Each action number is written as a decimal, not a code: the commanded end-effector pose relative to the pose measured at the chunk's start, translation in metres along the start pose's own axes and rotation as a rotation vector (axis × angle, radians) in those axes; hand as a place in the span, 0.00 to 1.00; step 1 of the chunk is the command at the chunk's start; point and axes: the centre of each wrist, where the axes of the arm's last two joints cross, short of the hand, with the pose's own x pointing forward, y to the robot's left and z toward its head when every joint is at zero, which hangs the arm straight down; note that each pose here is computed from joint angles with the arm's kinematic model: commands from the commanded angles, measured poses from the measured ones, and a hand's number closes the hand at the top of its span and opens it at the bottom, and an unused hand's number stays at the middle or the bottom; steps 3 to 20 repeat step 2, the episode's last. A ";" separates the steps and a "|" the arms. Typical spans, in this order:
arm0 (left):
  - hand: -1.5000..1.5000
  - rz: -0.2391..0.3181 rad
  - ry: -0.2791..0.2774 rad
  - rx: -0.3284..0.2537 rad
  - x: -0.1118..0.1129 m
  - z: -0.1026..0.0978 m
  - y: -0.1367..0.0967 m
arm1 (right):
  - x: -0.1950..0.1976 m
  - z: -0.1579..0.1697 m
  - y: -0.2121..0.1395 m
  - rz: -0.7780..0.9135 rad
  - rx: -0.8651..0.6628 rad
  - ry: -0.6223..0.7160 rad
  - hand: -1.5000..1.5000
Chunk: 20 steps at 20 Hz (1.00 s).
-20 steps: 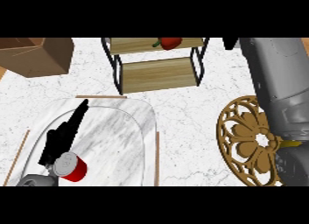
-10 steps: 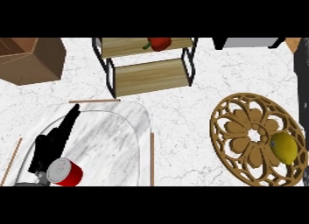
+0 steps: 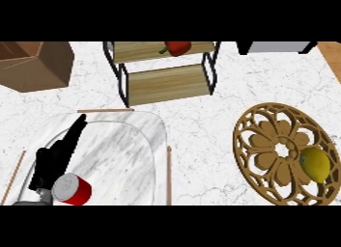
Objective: Pick the bell pepper from the placemat and place it in the tiered shelf
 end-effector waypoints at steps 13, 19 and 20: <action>0.50 0.009 0.040 -0.032 0.002 -0.008 -0.031 | -0.005 0.003 -0.045 0.067 0.035 0.004 0.00; 0.50 0.009 0.040 -0.032 0.002 -0.008 -0.031 | -0.005 0.003 -0.045 0.067 0.035 0.004 0.00; 0.50 0.009 0.040 -0.032 0.002 -0.008 -0.031 | -0.005 0.003 -0.045 0.067 0.035 0.004 0.00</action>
